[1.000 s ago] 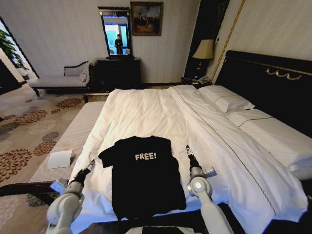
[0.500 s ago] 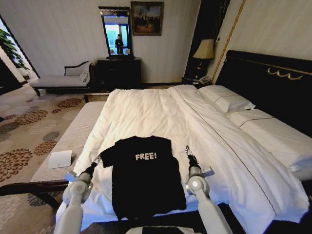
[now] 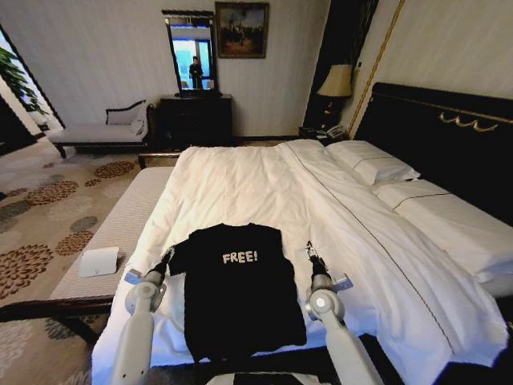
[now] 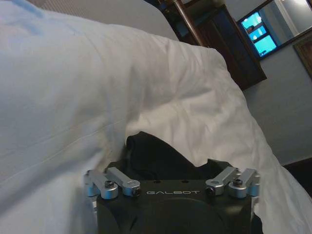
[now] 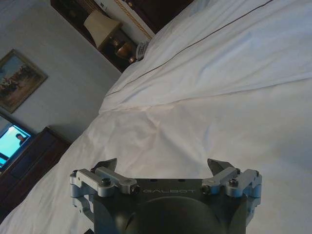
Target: Fold the clothes on the bed.
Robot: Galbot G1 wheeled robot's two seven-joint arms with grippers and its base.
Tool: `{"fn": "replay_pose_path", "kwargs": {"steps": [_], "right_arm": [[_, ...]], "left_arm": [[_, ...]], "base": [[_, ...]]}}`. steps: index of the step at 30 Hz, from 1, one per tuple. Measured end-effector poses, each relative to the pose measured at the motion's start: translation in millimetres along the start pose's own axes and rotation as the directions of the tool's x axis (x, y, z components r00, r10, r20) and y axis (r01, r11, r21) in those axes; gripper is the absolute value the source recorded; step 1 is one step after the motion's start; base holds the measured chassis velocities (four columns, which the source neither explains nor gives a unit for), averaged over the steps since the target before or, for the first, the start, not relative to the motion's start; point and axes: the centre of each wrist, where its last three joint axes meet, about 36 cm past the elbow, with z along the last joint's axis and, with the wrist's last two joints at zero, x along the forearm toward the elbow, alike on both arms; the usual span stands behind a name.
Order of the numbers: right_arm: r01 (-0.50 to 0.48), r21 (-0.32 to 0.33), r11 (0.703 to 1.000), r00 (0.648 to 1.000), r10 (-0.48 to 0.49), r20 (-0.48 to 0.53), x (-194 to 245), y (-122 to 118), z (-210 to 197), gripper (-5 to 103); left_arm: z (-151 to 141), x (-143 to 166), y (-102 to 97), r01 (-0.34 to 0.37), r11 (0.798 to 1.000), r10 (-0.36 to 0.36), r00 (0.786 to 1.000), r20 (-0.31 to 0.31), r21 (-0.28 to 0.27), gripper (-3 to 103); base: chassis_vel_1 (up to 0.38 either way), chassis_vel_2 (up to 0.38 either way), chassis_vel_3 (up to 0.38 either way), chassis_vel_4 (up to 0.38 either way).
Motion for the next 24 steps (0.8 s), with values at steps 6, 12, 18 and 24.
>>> {"fn": "replay_pose_path", "kwargs": {"steps": [6, 12, 18, 24], "right_arm": [[-0.005, 0.007, 1.0, 1.0, 0.005, 0.003, -1.5, -3.0, -3.0, 100], [-0.007, 0.007, 1.0, 1.0, 0.007, -0.001, -2.1, -3.2, -1.1, 100], [-0.012, 0.006, 1.0, 1.0, 0.012, -0.001, -2.2, -3.1, -1.1, 100], [-0.024, 0.006, 1.0, 1.0, 0.024, 0.005, -1.3, -5.1, -3.8, 100]], "left_arm": [[-1.2, -2.3, -1.9, 0.0, 1.0, -0.001, 1.0, 0.021, 0.008, 65], [-4.0, 1.4, 1.5, 0.01, 1.0, -0.01, 1.0, 0.026, -0.012, 43], [-2.9, 2.6, 3.2, 0.017, 0.999, -0.017, 1.0, 0.024, -0.028, 26], [-7.4, 5.1, 2.0, 0.015, 0.999, -0.014, 0.999, 0.034, -0.039, 5]], "base": [[0.0, 0.0, 0.0, 0.0], [0.0, 0.0, 0.0, 0.0], [0.0, 0.0, 0.0, 0.0], [0.0, 0.0, 0.0, 0.0]]}}
